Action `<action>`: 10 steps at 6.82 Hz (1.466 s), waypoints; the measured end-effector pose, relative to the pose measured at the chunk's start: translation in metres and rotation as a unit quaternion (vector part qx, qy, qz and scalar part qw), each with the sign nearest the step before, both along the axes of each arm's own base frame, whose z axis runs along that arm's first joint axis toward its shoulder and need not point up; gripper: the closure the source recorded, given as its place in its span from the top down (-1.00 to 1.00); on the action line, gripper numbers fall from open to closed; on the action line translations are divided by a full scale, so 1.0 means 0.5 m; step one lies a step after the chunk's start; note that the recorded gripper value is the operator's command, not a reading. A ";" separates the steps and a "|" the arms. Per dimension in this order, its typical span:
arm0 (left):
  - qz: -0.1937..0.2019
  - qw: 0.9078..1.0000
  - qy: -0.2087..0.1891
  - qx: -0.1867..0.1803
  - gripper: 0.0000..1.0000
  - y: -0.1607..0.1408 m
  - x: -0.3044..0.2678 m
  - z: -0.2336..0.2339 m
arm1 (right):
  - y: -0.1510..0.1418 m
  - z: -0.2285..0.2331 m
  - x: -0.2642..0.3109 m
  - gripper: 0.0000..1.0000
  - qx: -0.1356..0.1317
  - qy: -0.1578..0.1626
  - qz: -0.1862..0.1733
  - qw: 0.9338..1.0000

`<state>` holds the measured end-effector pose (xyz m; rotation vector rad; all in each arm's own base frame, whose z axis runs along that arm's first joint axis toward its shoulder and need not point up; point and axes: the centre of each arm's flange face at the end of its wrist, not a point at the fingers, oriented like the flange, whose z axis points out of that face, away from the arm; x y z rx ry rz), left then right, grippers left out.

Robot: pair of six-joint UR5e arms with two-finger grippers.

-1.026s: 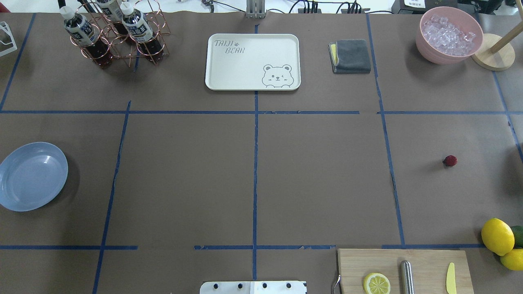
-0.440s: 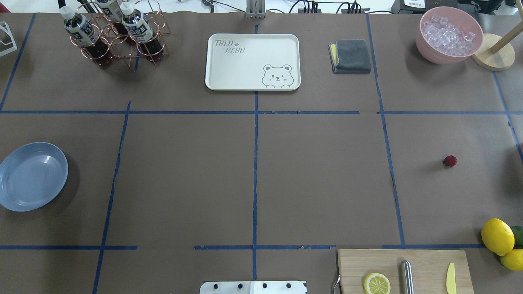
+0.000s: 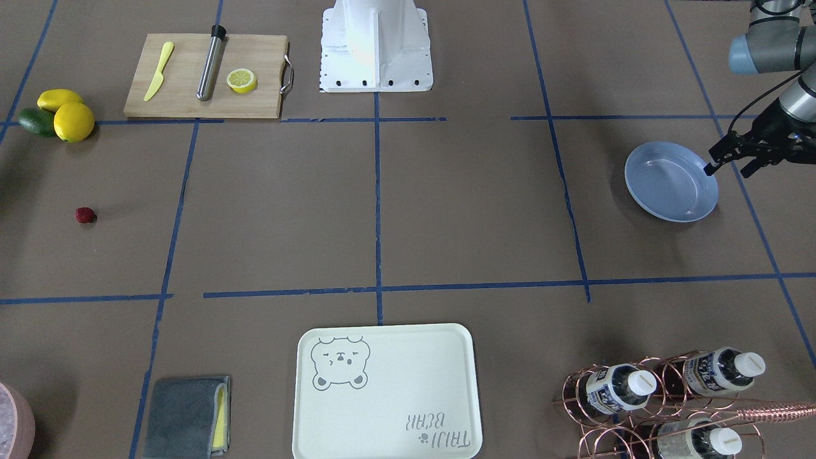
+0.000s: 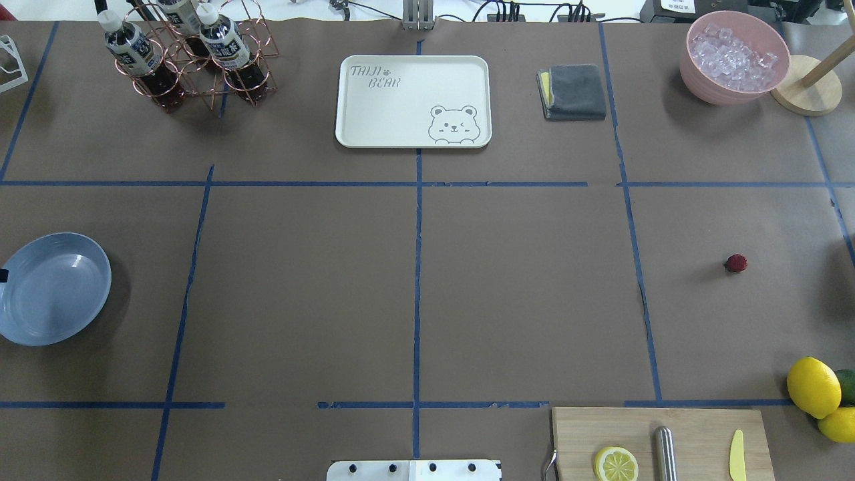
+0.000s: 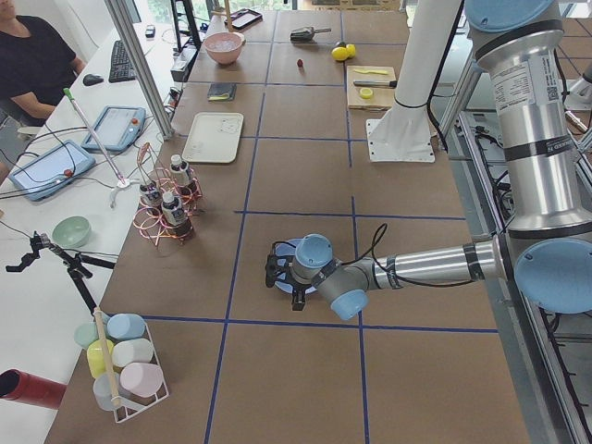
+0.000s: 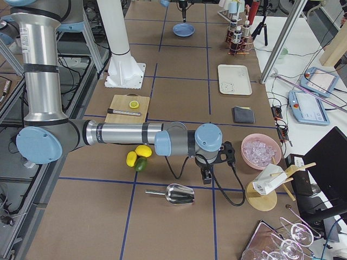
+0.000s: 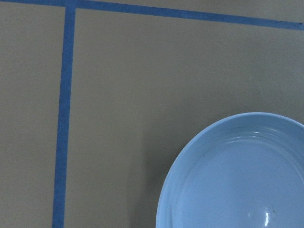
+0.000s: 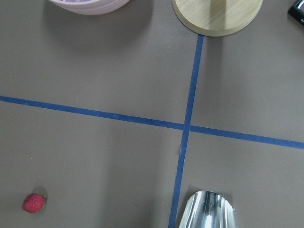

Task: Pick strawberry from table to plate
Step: 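Reach the left gripper down and grasp the rim of the light blue plate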

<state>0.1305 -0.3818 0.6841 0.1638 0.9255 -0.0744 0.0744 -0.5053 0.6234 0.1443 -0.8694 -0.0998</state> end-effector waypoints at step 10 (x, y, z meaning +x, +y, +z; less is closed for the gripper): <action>0.023 1.000 -0.014 0.013 -1.00 0.013 0.059 -0.003 | -0.024 -0.027 0.001 1.00 0.014 0.005 0.000 1.000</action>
